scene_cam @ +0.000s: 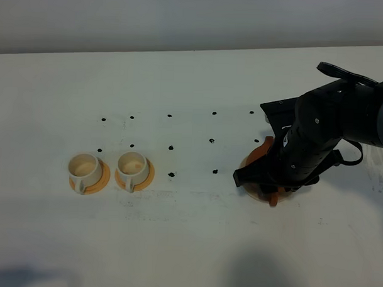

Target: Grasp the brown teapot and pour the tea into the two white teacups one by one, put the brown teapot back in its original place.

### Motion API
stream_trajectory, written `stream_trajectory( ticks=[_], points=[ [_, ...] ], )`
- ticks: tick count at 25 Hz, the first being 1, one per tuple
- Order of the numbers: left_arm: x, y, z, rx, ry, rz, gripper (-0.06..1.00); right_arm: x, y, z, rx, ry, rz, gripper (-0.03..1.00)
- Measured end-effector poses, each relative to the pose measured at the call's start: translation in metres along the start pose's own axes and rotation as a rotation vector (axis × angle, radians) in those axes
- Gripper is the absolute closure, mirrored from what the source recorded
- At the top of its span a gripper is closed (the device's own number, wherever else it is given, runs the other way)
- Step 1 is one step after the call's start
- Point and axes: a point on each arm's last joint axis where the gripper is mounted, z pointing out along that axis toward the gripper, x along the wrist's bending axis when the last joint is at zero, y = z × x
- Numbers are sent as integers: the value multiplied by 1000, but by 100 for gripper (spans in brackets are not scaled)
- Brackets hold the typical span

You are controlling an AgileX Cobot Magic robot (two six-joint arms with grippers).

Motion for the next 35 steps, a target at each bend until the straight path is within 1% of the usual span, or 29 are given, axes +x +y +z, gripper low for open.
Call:
stream_trajectory(
  ticks=[14,25,35],
  points=[
    [0,0,0,0,0,0,62,0,1,3,2,2,5,51],
    [0,0,0,0,0,0,62,0,1,4,3,0,4,56],
    [0,0,0,0,0,0,62,0,1,6,8,-2,2,57]
  ],
)
